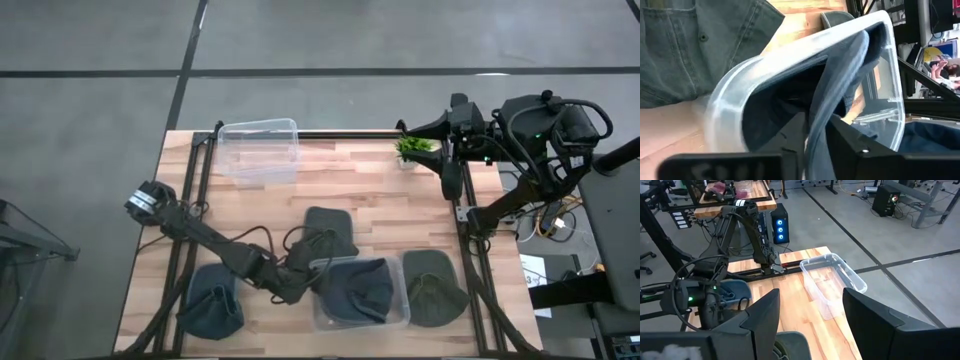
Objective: Pick & Place hat
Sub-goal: Put the top blue cap into the bottom transparent bin, then put the blue cap into the bottom transparent bin
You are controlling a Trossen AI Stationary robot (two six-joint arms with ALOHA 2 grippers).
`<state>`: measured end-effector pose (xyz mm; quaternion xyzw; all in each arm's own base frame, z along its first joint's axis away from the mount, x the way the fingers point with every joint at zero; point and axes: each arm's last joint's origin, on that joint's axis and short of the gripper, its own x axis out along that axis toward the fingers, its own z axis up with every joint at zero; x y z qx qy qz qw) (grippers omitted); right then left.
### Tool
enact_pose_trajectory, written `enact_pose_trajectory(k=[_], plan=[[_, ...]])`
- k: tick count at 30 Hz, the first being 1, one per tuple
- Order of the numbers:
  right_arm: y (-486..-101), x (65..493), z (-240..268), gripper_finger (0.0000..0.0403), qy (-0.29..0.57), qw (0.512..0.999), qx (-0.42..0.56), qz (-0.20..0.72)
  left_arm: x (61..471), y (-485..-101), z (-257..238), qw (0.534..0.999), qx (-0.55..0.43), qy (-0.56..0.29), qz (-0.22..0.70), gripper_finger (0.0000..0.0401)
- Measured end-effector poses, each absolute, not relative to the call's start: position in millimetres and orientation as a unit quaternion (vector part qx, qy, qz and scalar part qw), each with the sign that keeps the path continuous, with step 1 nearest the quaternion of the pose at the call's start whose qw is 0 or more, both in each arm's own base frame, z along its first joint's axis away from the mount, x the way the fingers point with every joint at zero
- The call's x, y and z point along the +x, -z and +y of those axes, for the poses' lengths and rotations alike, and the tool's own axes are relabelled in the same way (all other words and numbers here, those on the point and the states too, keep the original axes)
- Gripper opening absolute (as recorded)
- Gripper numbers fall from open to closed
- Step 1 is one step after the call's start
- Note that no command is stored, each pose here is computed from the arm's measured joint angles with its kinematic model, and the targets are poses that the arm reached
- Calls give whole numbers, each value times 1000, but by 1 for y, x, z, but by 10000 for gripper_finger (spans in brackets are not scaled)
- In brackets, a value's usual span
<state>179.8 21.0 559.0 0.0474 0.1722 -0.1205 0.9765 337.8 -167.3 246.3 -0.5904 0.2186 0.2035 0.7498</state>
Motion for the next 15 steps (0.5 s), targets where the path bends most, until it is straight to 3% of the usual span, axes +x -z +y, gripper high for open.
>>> enact_pose_trajectory(k=[7,15], plan=[[-559,180,21,210,121,976,47,173,337,-253,-167,750,-595,-204,203,155],[-559,181,21,210,121,976,46,173,342,-293,-164,764,-601,-169,162,165]])
